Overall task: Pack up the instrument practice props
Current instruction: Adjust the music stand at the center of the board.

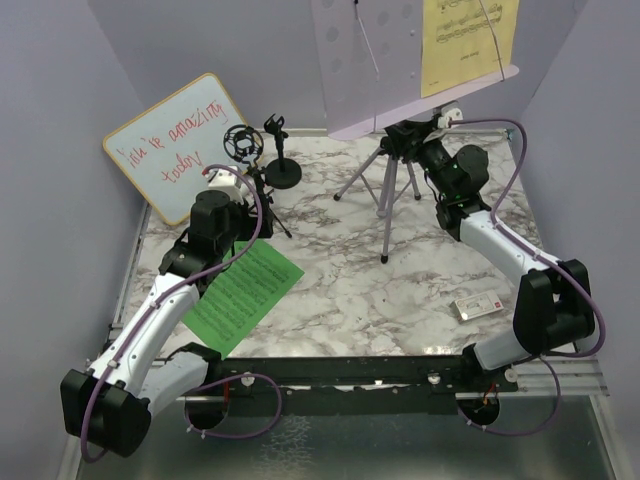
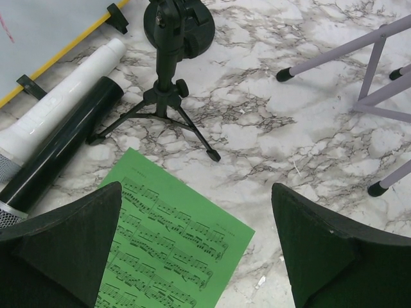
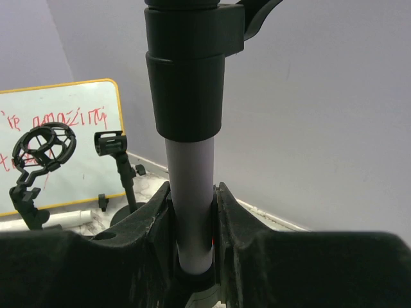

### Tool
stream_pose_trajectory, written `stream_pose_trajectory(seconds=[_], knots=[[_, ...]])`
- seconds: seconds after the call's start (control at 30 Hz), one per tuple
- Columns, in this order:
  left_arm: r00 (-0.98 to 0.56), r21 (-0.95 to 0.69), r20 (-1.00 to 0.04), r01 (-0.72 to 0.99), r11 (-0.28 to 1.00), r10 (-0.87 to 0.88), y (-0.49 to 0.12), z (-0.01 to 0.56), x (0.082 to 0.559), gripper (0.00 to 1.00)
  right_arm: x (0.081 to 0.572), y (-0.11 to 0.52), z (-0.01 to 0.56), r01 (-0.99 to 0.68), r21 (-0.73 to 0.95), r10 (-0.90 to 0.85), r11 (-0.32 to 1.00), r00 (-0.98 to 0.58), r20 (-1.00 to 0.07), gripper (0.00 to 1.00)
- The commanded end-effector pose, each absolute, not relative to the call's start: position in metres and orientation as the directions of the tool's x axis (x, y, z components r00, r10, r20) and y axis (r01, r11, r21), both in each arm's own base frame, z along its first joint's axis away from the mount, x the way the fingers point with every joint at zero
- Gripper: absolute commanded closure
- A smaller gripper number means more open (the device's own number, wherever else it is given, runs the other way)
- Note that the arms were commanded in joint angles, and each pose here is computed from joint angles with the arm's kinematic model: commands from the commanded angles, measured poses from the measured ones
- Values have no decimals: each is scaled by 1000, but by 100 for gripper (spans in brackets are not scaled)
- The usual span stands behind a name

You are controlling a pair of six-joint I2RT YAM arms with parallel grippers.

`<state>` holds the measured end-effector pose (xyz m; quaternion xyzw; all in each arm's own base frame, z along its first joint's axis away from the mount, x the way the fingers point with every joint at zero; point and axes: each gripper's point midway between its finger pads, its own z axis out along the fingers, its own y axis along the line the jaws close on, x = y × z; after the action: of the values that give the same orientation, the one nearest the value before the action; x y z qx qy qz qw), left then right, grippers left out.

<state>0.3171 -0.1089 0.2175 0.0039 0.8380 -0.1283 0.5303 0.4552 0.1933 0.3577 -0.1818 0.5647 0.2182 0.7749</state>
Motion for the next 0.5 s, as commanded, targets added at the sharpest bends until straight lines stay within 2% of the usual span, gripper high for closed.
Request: stream_pose_trajectory(seconds=[0.0, 0.17, 0.47], knots=[[-443, -193, -889, 128, 973, -118, -105, 211, 318, 1, 460, 187, 379, -497, -65, 114, 865, 322, -940, 99], [-440, -190, -889, 105, 976, -125, -101, 210, 319, 1, 464, 179, 402, -313, -102, 30, 944, 391, -920, 99], [-431, -179, -893, 68, 981, -133, -94, 211, 319, 1, 474, 161, 424, -26, 84, 87, 996, 416, -905, 99]])
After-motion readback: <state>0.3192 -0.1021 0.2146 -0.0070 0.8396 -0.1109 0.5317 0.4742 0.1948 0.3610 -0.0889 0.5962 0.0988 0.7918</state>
